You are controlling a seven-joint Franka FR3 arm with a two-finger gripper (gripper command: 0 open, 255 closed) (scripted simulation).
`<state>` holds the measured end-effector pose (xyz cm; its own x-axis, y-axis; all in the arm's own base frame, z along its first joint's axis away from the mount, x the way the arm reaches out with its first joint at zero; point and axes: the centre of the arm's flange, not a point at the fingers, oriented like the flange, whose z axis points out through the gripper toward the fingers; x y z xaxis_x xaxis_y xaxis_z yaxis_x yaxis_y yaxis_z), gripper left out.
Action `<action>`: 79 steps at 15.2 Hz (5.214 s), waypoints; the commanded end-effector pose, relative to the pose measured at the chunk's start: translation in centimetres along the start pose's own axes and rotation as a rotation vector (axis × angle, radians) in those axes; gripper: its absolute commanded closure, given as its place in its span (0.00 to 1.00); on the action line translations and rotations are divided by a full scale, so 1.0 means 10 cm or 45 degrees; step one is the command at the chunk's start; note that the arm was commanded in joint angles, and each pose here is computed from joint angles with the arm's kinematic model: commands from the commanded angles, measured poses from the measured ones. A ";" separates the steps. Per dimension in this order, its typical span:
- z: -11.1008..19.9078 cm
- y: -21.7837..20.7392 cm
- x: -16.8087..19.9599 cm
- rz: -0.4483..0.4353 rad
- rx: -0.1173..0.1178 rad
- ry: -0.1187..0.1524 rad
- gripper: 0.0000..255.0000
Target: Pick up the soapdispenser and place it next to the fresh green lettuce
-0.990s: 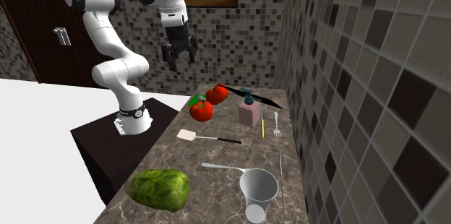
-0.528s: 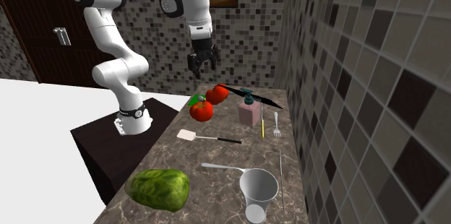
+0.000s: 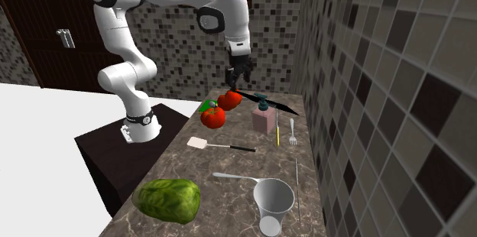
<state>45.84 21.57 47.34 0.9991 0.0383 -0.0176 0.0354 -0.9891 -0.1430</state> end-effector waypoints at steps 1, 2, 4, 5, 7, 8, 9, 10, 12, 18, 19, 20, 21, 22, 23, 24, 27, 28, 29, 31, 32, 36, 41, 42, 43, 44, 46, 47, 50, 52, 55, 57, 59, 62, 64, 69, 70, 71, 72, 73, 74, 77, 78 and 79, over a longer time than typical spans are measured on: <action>0.13 -0.18 0.14 -0.001 0.008 -0.004 0.00; 0.20 -0.27 0.21 -0.001 0.011 -0.006 0.00; 0.34 -0.44 0.35 -0.003 0.017 -0.011 0.00; 0.41 -0.53 0.42 -0.003 0.020 -0.013 0.00; 0.51 -0.64 0.51 -0.004 0.024 -0.016 0.00; 0.56 -0.64 0.51 -0.004 0.024 -0.016 0.00; 0.61 -0.65 0.51 -0.004 0.024 -0.016 0.00; 0.66 -0.65 0.51 -0.004 0.024 -0.016 0.00; 0.77 -0.65 0.51 -0.004 0.024 -0.016 0.00; 0.91 -0.65 0.51 -0.004 0.024 -0.016 0.00; 0.91 -0.65 0.51 -0.004 0.024 -0.016 0.00; 0.91 -0.65 0.51 -0.004 0.024 -0.016 0.00; 0.91 -0.65 0.51 -0.004 0.024 -0.016 0.00; 0.91 -0.65 0.51 -0.004 0.024 -0.016 0.00; 0.91 -0.65 0.51 -0.004 0.024 -0.016 1.00; 0.91 -0.65 0.51 -0.004 0.024 -0.016 1.00; 0.90 -0.65 0.50 -0.004 0.024 -0.016 1.00; 0.89 -0.65 0.50 -0.004 0.024 -0.016 1.00; 0.90 -0.65 0.51 -0.004 0.024 -0.016 1.00; 0.90 -0.64 0.51 -0.004 0.024 -0.017 1.00; 0.91 -0.65 0.51 -0.004 0.024 -0.016 1.00; 0.70 -0.68 0.50 -0.004 0.024 -0.016 1.00; 0.44 -0.72 0.50 -0.004 0.024 -0.016 1.00; 0.38 -0.73 0.50 -0.004 0.024 -0.016 1.00; 0.33 -0.73 0.50 -0.004 0.024 -0.016 1.00; 0.28 -0.74 0.50 -0.004 0.024 -0.016 1.00; 0.17 -0.76 0.49 -0.004 0.024 -0.016 1.00; 0.12 -0.76 0.49 -0.004 0.024 -0.016 1.00; -0.03 -0.79 0.49 -0.004 0.024 -0.016 1.00; -0.14 -0.80 0.49 -0.004 0.024 -0.016 1.00; -0.30 -0.82 0.49 -0.004 0.024 -0.016 1.00; -0.40 -0.84 0.48 -0.004 0.024 -0.016 1.00; -0.51 -0.85 0.48 -0.004 0.024 -0.016 1.00; -0.66 -0.88 0.48 -0.004 0.024 -0.016 1.00; -0.77 -0.89 0.48 -0.004 0.024 -0.016 1.00; -1.03 -0.93 0.47 -0.004 0.024 -0.016 1.00; -1.08 -0.94 0.47 -0.004 0.024 -0.016 1.00; -1.13 -0.95 0.47 -0.004 0.024 -0.016 1.00; -1.18 -0.95 0.47 -0.004 0.024 -0.016 1.00; -1.24 -0.96 0.47 -0.004 0.024 -0.016 1.00; -1.29 -0.97 0.47 -0.004 0.024 -0.016 1.00; -1.45 -0.99 0.47 -0.004 0.024 -0.016 1.00; -1.50 -1.00 0.46 -0.004 0.024 -0.016 1.00; -1.55 -1.01 0.46 -0.004 0.024 -0.016 1.00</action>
<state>50.50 29.35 63.58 0.9986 0.0436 -0.0298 0.0382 -0.9861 -0.1619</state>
